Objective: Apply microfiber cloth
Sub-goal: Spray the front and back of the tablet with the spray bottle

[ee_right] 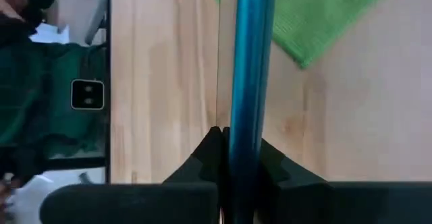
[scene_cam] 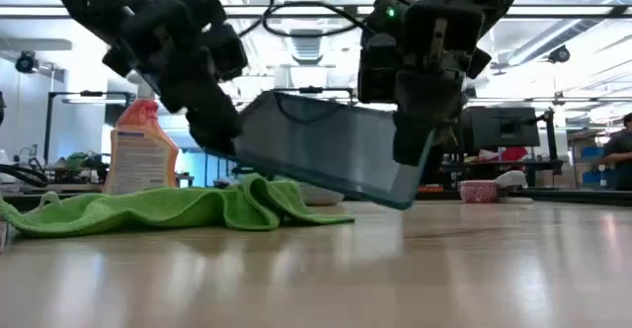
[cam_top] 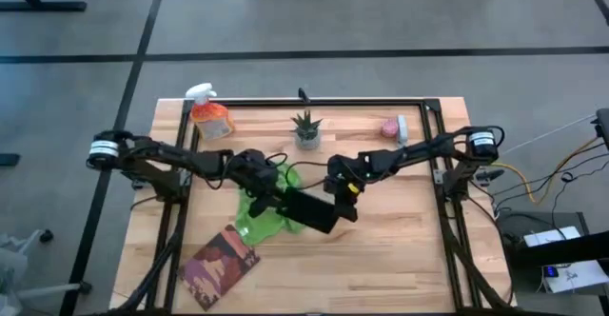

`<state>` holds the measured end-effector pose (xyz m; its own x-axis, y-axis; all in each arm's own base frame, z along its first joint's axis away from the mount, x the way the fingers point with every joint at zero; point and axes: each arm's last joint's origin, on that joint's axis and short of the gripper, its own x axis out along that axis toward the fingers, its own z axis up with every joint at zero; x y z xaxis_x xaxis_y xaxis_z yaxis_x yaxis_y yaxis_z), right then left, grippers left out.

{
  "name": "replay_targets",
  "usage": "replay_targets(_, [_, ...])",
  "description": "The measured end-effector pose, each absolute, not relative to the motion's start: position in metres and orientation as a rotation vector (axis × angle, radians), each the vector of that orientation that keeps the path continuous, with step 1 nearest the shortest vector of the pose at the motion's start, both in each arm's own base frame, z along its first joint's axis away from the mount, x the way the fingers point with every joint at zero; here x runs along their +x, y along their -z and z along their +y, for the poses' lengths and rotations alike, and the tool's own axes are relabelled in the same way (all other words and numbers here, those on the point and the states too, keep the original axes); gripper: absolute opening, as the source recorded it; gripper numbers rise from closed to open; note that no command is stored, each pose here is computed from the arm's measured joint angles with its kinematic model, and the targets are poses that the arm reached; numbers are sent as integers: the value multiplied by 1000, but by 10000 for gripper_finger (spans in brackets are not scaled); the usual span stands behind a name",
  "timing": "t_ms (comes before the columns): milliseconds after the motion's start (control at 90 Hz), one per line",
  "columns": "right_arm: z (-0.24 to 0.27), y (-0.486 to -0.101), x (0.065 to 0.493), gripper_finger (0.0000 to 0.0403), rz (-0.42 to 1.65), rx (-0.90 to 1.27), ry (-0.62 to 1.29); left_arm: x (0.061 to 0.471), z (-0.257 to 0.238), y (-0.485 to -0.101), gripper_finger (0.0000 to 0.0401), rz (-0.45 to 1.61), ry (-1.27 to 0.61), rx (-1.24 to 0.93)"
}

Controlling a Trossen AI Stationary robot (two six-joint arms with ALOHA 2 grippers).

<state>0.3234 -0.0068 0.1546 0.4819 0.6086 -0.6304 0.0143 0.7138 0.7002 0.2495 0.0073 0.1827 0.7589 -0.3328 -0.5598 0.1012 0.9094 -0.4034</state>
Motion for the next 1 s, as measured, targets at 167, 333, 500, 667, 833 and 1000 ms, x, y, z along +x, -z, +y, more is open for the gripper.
replay_targets(167, [-21, -142, 310, 10, 1041, 767, -363, 231, 11, -196, 192, 627, 73, -301])
replay_targets(333, [-26, -137, 304, 10, 1042, 780, -347, 213, 16, -214, 201, 537, -122, -240])
replay_targets(500, [-26, -133, 299, 10, 1049, 773, -351, 197, 19, -235, 215, 426, -229, -228])
replay_targets(667, [-25, -134, 296, 10, 1042, 763, -351, 175, 28, -247, 236, 357, -570, -154])
replay_targets(833, [-25, -142, 292, 9, 1013, 722, -324, 156, 35, -257, 260, 263, -935, -73])
replay_targets(1000, [-25, -150, 290, 9, 982, 676, -261, 148, 38, -260, 287, 230, -1148, -10])
